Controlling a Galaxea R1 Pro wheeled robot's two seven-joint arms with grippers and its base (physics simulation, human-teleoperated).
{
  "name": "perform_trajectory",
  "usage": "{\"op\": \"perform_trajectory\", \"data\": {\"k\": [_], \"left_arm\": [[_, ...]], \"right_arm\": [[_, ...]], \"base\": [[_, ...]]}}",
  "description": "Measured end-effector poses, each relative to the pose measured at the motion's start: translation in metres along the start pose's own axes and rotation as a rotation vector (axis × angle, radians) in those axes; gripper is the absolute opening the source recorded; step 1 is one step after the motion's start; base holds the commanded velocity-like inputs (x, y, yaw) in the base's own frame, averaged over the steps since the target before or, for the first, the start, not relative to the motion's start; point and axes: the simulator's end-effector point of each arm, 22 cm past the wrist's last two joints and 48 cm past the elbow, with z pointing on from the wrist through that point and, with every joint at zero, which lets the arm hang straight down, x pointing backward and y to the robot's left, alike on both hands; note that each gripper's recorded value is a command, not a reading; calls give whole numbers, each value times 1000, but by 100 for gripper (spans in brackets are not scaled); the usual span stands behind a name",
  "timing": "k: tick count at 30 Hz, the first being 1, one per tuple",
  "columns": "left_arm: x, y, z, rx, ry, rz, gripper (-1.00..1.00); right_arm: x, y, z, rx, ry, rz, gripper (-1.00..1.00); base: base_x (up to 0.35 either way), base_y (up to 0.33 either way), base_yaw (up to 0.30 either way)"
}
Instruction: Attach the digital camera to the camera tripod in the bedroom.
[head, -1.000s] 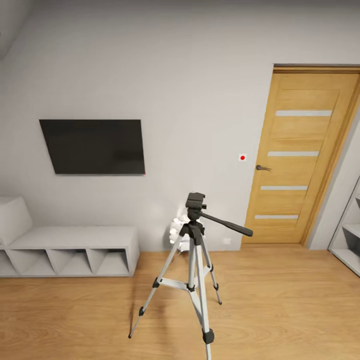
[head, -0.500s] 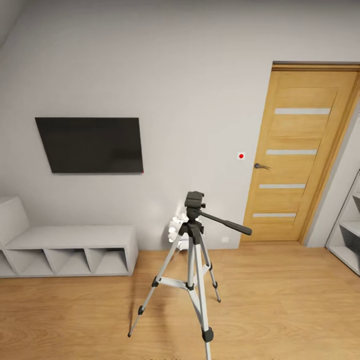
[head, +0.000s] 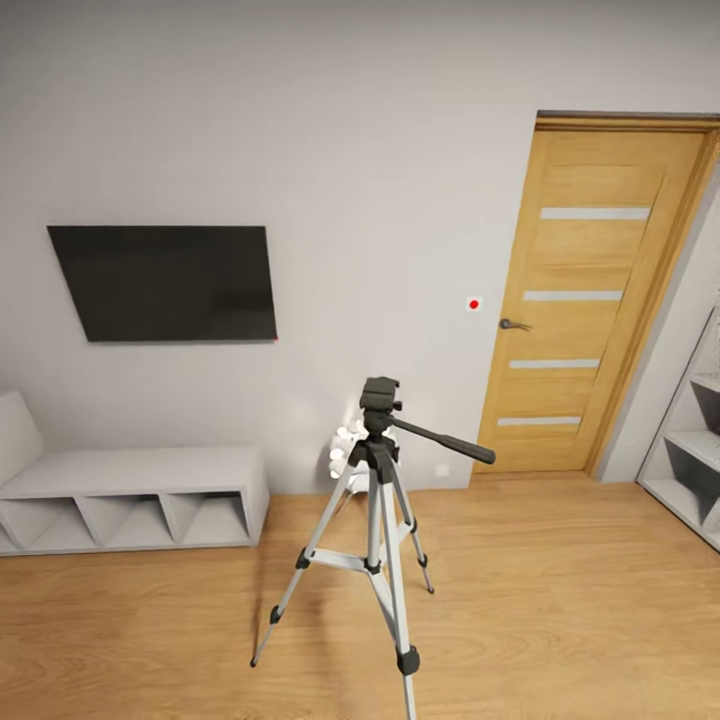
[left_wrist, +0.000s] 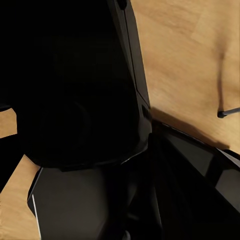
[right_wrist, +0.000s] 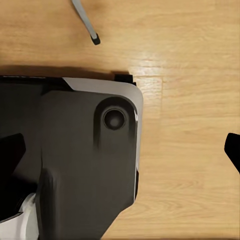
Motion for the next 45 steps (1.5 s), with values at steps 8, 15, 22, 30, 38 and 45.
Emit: {"op": "perform_trajectory", "data": {"k": [8, 15, 22, 30, 38, 45], "left_arm": [[4, 3, 1, -7, 11, -1, -100], [8, 6, 1, -17, 21, -3, -100], [12, 9, 2, -24, 31, -2, -100], [17, 11, 3, -30, 42, -2, -100], [21, 13, 3, -35, 53, -2, -100], [26, 15, 3, -40, 64, -1, -100]], "right_arm": [[4, 0, 1, 3, 12, 0, 100], [8, 0, 2, 4, 19, -2, 100], [12, 0, 3, 4, 28, -3, 100], [17, 0, 4, 3, 40, -3, 100], [22, 0, 4, 3, 53, -3, 100], [26, 0, 5, 2, 64, -3, 100]], "base": [[0, 0, -70], [0, 0, -19], [0, 0, -3], [0, 0, 0], [0, 0, 0], [0, 0, 0]]}}
